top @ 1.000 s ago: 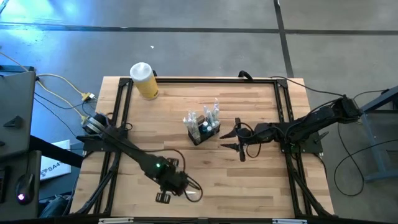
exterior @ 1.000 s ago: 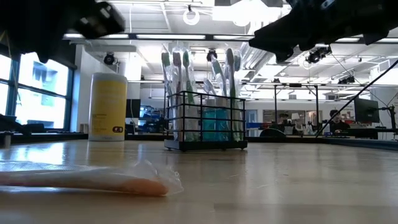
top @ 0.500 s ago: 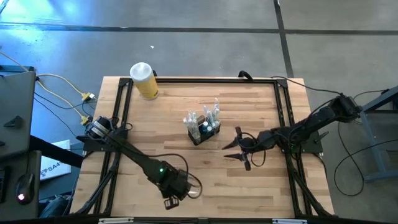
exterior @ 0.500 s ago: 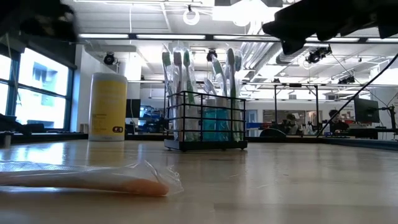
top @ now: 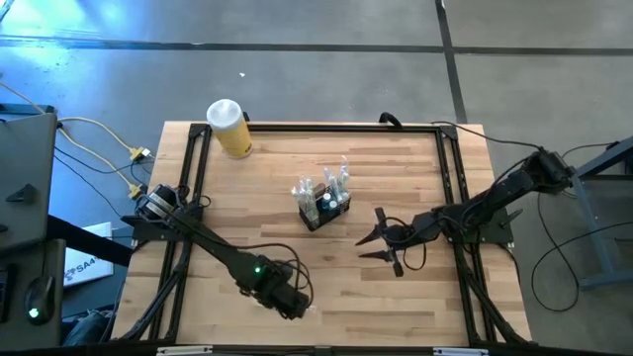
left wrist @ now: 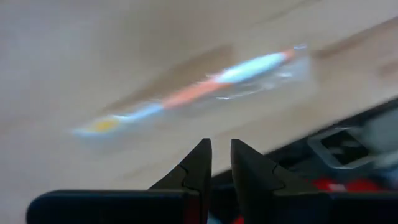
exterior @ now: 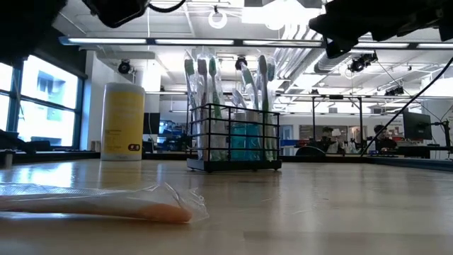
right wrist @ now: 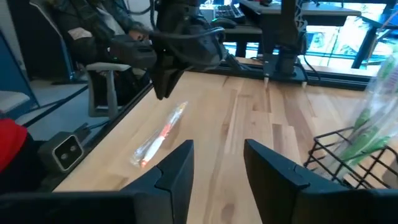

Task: Pick & Place toothbrushing station
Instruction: Put the orange toothbrush into the wire organizer

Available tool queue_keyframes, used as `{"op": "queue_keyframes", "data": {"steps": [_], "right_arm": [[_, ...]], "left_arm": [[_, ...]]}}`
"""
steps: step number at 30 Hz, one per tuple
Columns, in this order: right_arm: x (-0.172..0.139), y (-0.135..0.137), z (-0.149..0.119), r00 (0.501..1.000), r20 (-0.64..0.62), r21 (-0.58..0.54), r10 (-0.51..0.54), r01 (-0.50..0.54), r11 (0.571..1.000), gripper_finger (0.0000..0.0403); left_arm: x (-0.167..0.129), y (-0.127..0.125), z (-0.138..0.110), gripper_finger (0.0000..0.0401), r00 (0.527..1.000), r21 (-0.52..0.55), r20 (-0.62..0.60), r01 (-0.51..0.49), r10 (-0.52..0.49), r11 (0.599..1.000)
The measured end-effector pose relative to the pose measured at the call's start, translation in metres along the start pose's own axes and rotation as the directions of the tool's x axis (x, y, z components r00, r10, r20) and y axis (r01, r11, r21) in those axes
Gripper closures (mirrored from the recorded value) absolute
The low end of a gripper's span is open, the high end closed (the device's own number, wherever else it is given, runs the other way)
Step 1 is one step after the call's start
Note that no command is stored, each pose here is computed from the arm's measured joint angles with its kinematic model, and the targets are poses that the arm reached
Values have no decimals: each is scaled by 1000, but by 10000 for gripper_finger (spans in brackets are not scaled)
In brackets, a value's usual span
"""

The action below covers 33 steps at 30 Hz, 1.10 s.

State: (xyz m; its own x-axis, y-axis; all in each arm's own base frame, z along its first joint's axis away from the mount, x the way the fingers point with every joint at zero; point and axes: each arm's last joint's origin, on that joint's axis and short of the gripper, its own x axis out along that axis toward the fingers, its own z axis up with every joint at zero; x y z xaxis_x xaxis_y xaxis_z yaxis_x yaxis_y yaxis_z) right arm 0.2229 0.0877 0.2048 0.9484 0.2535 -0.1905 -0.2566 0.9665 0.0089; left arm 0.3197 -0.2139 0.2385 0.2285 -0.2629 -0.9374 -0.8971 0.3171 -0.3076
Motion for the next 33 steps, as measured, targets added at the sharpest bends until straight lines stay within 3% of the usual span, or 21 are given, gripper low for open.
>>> {"op": "queue_keyframes", "data": {"steps": [5,11,15,19,33], "right_arm": [[-1,8,-4,996,-43,-10,77,-78,997,270],[-3,17,-6,988,-61,-17,143,-144,989,270],[-4,22,-8,983,-78,-22,163,-165,986,270],[-5,28,-9,979,-88,-28,186,-189,982,270],[-12,48,-17,951,-157,-53,267,-278,959,270]], "left_arm": [[-2,-19,-5,343,980,-63,-37,192,-194,979],[-9,-40,-8,343,907,70,-41,421,-419,904],[-15,-51,-5,343,849,80,-60,528,-524,846],[-18,-57,-1,343,816,70,-62,578,-575,813],[-18,-57,6,343,822,58,-44,569,-568,820]]}}
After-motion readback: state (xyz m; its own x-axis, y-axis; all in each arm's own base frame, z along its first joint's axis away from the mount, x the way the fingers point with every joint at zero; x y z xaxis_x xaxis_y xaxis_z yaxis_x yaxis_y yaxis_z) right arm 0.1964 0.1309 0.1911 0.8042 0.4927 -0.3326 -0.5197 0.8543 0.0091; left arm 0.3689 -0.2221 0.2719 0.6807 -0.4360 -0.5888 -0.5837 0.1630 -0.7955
